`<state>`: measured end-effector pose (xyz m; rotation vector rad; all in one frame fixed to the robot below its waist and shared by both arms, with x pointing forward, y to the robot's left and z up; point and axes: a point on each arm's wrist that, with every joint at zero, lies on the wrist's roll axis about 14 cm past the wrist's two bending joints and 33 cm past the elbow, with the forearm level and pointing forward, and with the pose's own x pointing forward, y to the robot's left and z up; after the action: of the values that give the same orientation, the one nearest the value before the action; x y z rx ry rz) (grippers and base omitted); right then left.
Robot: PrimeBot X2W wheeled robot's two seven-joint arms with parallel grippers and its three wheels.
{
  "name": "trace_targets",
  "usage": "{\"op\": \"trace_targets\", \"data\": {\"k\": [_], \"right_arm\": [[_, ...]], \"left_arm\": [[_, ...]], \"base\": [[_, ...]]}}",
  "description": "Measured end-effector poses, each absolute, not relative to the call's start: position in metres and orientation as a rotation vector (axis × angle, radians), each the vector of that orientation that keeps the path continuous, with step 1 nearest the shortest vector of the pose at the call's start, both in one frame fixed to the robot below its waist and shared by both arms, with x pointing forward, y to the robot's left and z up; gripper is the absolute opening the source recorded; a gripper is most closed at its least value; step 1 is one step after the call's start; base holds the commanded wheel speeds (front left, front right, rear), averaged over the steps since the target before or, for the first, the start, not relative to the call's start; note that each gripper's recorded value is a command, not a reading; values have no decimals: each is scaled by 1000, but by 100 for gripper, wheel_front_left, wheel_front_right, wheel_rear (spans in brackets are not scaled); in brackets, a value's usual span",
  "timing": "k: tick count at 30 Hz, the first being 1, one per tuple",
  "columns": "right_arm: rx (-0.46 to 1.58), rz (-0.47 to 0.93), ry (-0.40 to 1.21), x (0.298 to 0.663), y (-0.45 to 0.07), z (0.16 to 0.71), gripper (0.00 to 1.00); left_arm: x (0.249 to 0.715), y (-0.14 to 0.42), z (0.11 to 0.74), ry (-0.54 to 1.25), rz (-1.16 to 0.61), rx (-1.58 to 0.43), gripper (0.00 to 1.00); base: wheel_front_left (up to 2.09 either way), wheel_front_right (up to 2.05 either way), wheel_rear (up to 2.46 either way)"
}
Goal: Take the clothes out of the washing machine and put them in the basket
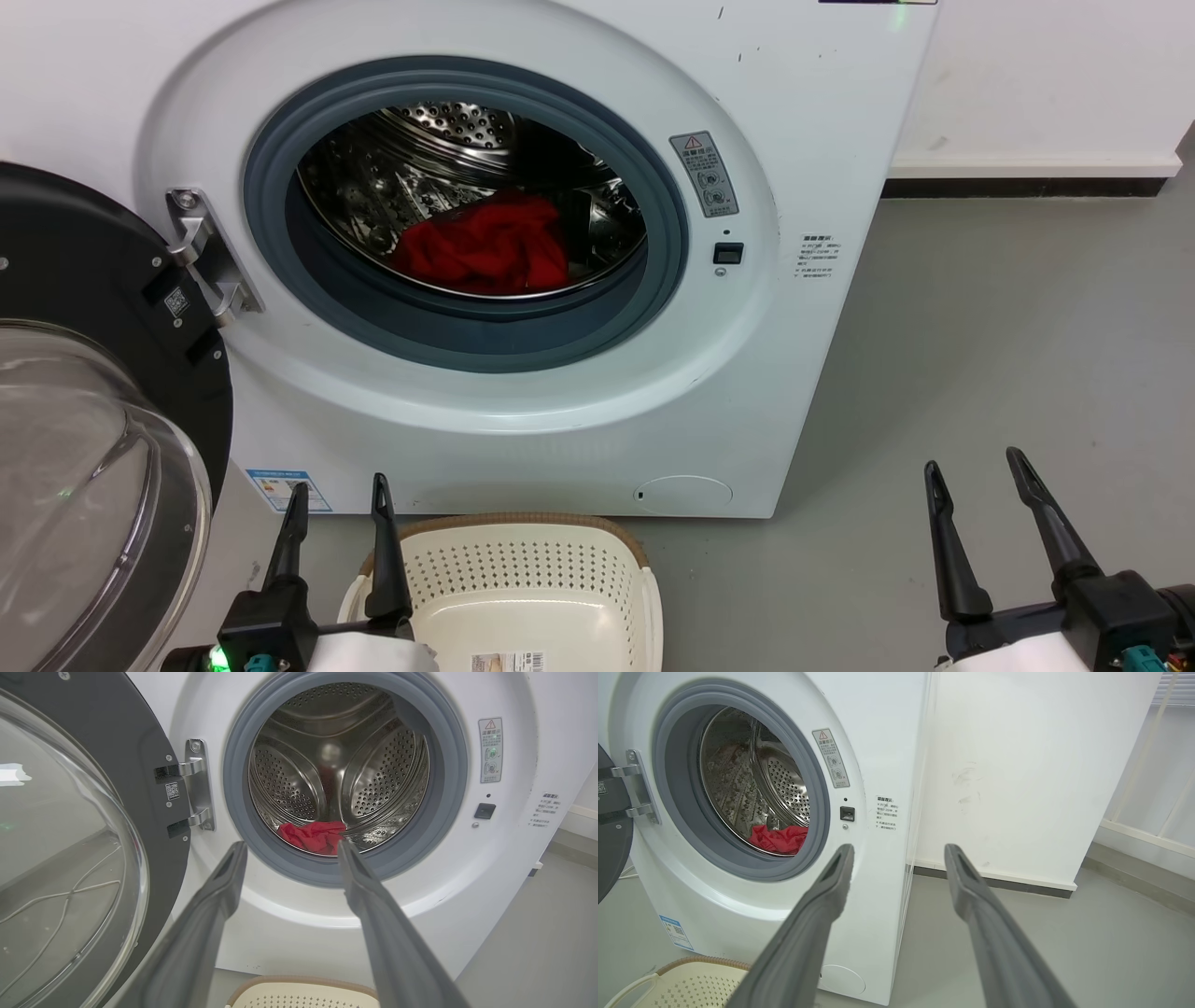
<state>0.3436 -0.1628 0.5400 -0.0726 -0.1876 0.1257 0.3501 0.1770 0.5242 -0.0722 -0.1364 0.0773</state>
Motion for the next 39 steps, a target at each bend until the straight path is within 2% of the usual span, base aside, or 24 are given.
{"op": "trace_targets", "data": {"k": [25,32,39], "right_arm": [[-58,112,-160,344,-167,531,100],[-54,108,-150,350,-168,529,100],[-51,89,-147,368,-174,527,100]], "left_arm": [[354,178,515,-110,77,-70,100],[380,172,515,-109,34,-68,100],[435,163,515,-111,-18,-52,100]], "base": [[0,0,0],[0,0,0],[0,0,0]]}}
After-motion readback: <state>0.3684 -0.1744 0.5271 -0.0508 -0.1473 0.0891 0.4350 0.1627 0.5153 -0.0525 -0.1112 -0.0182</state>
